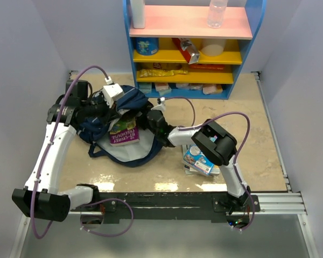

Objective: Pack the student bag
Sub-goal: Place the book in the student bag.

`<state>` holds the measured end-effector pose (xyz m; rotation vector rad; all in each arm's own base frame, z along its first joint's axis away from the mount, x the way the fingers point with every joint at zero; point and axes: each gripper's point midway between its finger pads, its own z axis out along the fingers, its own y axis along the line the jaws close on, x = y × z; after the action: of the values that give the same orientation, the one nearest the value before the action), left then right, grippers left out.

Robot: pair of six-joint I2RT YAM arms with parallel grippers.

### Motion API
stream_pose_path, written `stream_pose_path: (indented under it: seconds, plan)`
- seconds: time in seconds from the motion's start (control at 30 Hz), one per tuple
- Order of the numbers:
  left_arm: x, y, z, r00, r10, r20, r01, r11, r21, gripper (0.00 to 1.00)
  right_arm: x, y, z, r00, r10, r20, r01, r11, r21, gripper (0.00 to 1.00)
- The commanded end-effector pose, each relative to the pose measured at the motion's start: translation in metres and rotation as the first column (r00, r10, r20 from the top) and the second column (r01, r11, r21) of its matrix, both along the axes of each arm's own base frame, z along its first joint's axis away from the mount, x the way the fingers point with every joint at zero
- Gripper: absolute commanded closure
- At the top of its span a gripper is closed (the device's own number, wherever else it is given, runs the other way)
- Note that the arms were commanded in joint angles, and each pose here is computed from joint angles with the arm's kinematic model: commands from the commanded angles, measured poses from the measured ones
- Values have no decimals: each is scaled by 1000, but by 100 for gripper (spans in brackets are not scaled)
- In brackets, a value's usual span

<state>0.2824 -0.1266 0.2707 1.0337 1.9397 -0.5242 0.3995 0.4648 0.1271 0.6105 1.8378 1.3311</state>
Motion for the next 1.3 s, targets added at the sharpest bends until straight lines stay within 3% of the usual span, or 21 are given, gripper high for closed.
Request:
stream_pose_path:
  seconds: [0.0,0.17,0.33,0.37,0.47,0.53,0.67,0.77,0.9,1.17,1.27]
  plan:
    - [-1,-21,45,981,-101,163,116,990,-83,100,-3,-2,32,999,27,27,-23,987,-156,2]
    - [0,-21,37,983,-99,153,113,990,-86,100,-13,-31,38,997,38,72,-9,929,-370,2]
    - [2,-22,34,985,-95,145,108,990,-89,100,-39,-37,31,993,105,49,-64,851,-521,12]
    - [2,-21,33,985,-93,142,106,990,-89,100,-48,-33,35,987,151,57,-97,836,-540,22]
    - [4,-21,33,985,-90,146,103,991,-84,100,-77,-31,28,971,234,40,-163,779,-606,36]
    - [5,-20,31,985,-90,145,102,992,-79,100,-103,-33,18,957,289,24,-207,738,-642,40]
    - [5,-21,29,986,-90,141,102,991,-81,100,-131,-26,8,907,417,50,-270,671,-691,74]
    - [6,-21,28,986,-87,142,99,992,-83,100,-155,-13,2,847,525,78,-325,629,-706,87]
    - [7,-21,30,987,-84,140,97,991,-91,100,-163,3,-11,799,594,92,-370,606,-704,93]
    - [7,-22,33,985,-88,145,102,991,-90,100,-147,36,-57,783,621,25,-401,535,-743,97]
    - [6,-22,34,985,-91,148,105,990,-92,100,-135,48,-44,805,586,98,-349,601,-719,98]
